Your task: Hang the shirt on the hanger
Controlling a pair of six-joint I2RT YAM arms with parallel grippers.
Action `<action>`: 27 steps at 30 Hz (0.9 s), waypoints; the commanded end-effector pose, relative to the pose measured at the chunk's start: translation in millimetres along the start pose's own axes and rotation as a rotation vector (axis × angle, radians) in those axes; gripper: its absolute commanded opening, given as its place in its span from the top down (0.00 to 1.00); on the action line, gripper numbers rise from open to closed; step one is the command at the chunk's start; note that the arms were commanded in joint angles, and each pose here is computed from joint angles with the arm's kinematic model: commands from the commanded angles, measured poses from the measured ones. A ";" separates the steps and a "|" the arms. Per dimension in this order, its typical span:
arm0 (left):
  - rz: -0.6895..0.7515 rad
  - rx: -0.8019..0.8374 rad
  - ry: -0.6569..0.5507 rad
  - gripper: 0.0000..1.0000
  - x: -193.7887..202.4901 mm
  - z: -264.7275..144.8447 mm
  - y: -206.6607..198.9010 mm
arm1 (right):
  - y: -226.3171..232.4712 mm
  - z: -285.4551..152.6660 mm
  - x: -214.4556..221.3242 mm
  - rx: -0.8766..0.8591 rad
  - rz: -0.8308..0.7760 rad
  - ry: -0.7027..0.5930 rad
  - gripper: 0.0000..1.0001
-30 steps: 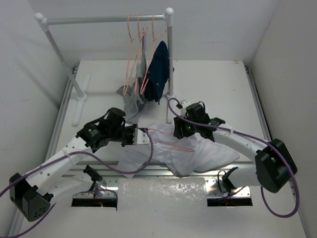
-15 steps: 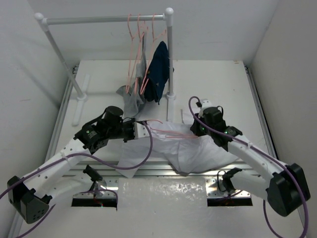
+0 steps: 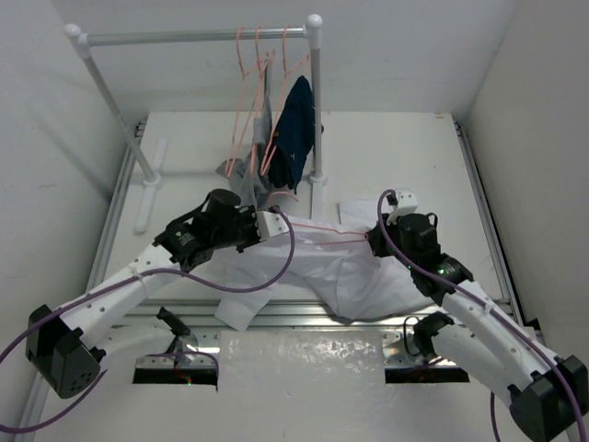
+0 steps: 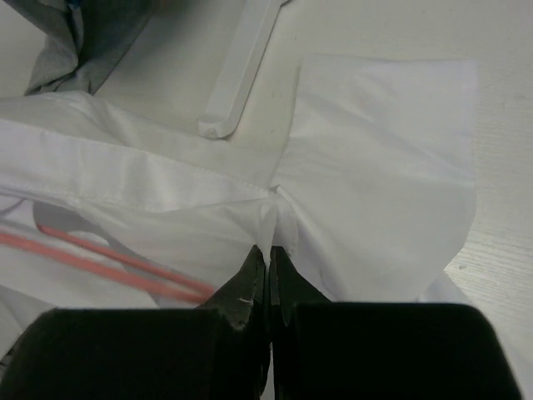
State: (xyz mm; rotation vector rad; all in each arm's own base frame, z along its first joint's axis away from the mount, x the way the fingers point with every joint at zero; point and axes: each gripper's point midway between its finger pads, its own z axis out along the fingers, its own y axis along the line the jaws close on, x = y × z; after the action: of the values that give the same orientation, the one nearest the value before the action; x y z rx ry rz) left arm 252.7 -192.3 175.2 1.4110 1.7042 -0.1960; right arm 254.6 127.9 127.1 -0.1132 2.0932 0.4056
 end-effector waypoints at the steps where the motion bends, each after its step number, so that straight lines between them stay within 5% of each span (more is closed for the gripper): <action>1: -0.002 -0.105 -0.007 1.00 -14.7 -0.7 25.5 | -3.8 -4.6 -21.0 0.017 -0.040 -0.082 1.00; 12: 0.049 -0.125 0.075 1.00 -2.2 12.3 26.1 | 5.7 -10.9 -49.6 -0.021 -0.120 -0.174 1.00; 16: 0.063 -0.117 0.145 1.00 2.9 27.5 19.0 | 36.5 -10.0 -57.8 -0.142 -0.173 -0.208 1.00; 23: 0.006 -0.129 0.114 1.00 -24.4 33.4 33.4 | 108.3 -32.3 -83.4 -0.311 -0.392 -0.382 1.00; 27: -0.039 -0.100 0.075 1.00 -41.5 35.2 33.6 | 139.9 -30.5 -70.5 -0.471 -0.428 -0.358 1.00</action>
State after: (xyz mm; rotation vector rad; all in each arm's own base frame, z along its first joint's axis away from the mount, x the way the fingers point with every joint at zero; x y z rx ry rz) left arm 289.4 -213.5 163.5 1.4215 1.8268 -0.0098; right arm 233.8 217.0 192.1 -0.6434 1.7106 0.5048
